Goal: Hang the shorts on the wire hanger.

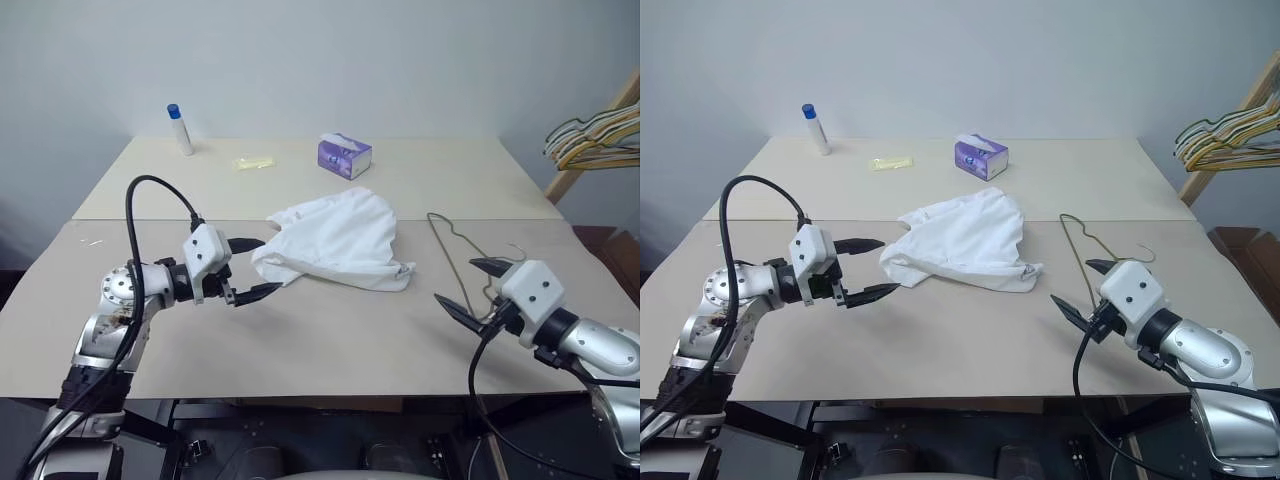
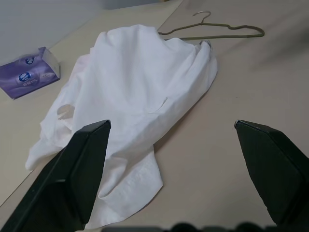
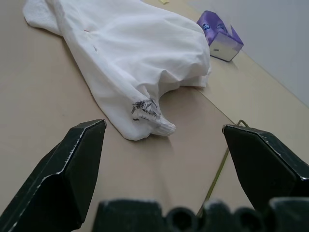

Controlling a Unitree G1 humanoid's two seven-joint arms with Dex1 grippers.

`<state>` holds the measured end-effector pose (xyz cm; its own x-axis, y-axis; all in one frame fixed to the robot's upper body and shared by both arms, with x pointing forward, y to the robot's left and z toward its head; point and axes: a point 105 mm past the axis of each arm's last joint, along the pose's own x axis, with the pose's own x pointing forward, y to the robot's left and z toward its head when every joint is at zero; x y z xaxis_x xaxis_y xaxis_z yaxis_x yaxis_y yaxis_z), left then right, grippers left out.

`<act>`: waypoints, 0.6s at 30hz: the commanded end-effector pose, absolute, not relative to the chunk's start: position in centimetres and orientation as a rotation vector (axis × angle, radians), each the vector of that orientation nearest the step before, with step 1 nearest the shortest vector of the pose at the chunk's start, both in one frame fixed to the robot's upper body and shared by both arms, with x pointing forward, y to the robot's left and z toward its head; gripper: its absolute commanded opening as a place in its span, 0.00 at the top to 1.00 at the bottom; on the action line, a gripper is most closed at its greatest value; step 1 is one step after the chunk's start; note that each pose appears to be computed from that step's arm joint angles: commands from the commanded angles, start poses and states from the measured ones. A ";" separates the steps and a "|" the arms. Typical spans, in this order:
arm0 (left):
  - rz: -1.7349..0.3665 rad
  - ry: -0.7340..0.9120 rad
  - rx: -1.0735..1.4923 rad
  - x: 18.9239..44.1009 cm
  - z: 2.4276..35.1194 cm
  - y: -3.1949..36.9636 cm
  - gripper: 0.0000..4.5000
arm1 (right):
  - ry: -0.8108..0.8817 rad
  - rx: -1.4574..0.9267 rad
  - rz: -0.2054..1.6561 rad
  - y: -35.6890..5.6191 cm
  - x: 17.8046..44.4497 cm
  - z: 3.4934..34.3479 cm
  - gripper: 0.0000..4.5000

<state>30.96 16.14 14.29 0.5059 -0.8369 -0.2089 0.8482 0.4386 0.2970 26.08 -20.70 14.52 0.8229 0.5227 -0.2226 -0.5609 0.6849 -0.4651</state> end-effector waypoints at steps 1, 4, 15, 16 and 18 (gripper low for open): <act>-1.039 -0.008 0.398 30.4 15.7 16.6 0.01 | 0.025 -0.596 0.630 -20.4 26.3 15.7 0.00; -1.029 -0.005 0.393 30.0 15.7 16.9 0.01 | 0.046 -0.684 0.670 -20.0 27.1 14.9 0.00; -1.010 0.010 0.409 29.3 15.8 17.2 0.01 | 0.102 -1.105 0.801 -17.0 32.5 10.1 0.00; -1.007 0.011 0.407 29.2 15.8 17.3 0.01 | 0.106 -1.124 0.803 -16.8 32.9 9.8 0.00; -1.006 0.022 0.406 28.9 15.6 17.3 0.01 | 0.113 -1.183 0.822 -16.3 33.9 8.8 0.00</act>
<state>29.13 17.21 14.39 0.5328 -0.8144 -0.2300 0.8359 0.4641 0.2930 33.12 -16.53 8.58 0.7017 0.5128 -0.4946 -0.6502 0.1772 -0.7388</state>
